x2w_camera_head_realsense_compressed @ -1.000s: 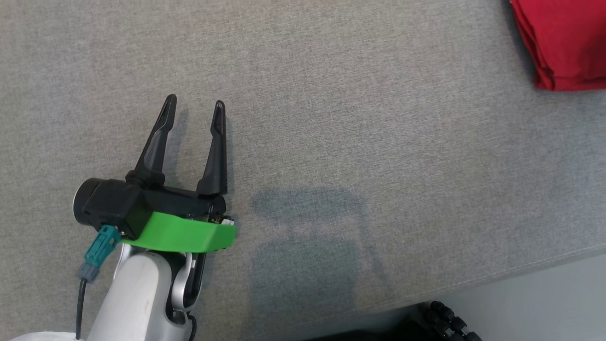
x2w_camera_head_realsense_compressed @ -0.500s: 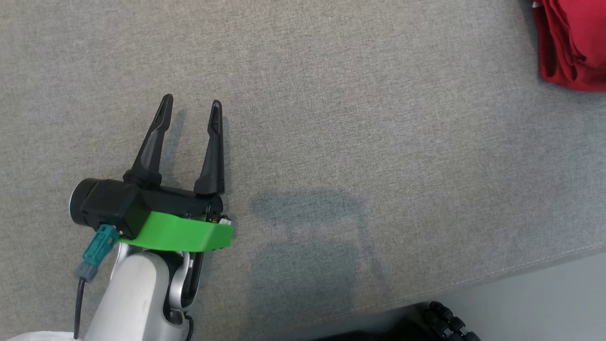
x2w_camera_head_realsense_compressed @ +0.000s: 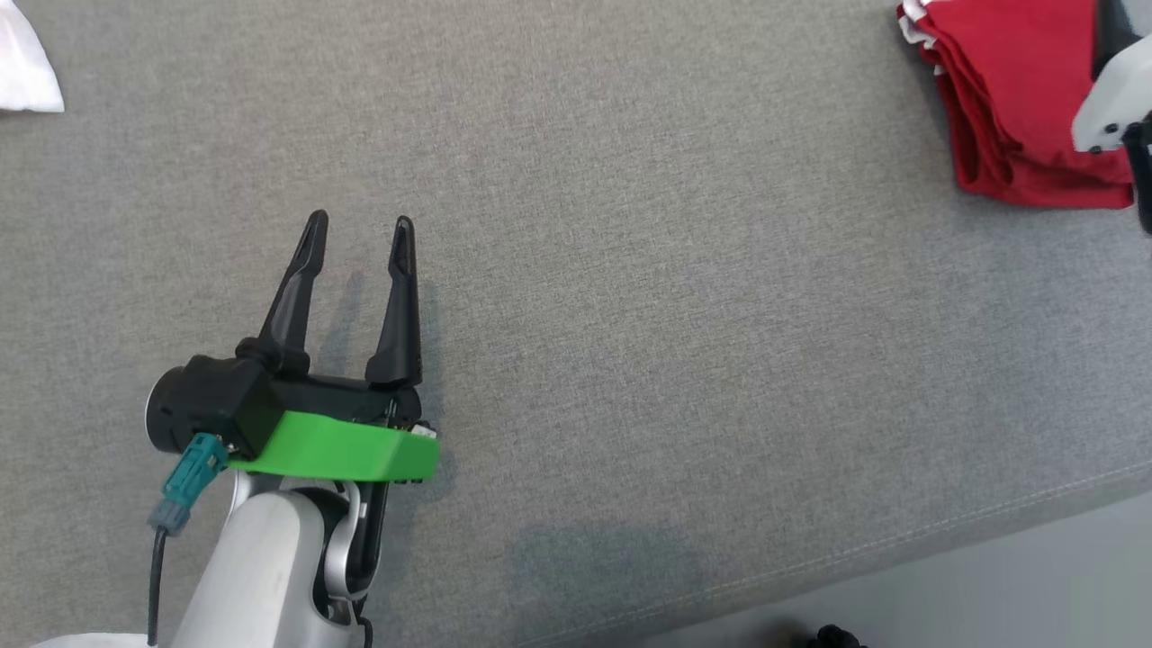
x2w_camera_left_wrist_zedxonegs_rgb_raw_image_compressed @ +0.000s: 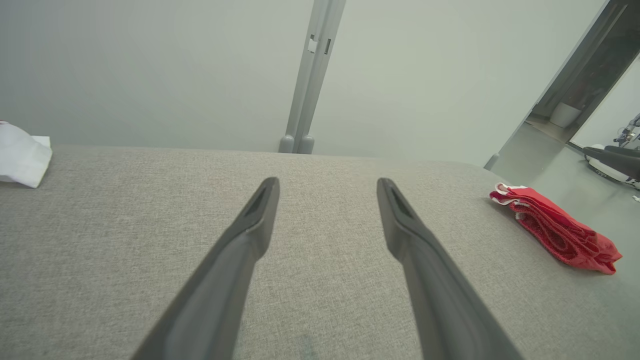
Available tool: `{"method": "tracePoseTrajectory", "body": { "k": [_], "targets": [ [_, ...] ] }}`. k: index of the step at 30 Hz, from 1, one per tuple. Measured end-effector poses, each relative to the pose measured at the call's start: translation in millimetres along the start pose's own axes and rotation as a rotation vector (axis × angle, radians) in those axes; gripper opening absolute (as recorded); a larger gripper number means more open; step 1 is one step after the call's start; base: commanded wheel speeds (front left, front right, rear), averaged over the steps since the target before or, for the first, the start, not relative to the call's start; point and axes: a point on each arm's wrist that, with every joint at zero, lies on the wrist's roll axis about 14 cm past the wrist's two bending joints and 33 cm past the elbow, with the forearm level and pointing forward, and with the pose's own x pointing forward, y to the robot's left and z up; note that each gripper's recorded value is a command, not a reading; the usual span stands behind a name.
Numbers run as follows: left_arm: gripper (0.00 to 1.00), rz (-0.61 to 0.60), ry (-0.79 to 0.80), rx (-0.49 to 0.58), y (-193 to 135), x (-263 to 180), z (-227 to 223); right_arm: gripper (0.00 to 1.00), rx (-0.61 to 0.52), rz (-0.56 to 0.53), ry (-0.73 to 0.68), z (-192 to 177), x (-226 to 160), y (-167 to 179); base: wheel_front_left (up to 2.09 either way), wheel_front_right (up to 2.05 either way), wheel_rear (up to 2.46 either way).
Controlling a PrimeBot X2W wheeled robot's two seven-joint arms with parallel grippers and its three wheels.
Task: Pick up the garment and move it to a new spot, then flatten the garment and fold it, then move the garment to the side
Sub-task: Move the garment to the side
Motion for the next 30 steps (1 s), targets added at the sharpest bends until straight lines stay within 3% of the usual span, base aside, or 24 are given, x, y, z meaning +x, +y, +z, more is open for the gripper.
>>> {"method": "tracePoseTrajectory", "body": {
  "k": [5, 13, 30],
  "targets": [
    [1.0, 0.043, -0.054, 0.013, 4.1, -9.0, 23.5, 1.0, 0.032, 0.067, -0.13, 42.1, -16.2, 26.3, 0.0, 0.0, 0.0],
    [1.0, 0.115, -0.123, 0.025, 12.6, -35.2, 55.7, 1.0, 0.129, 0.185, -0.251, 67.1, -61.4, 73.4, 0.0, 0.0, 0.0],
    [1.0, 0.344, -0.111, 0.075, 56.2, -124.5, 65.3, 1.0, 0.316, 0.282, -0.352, 64.7, -164.8, 132.5, 0.0, 0.0, 0.0]
  ]
}}
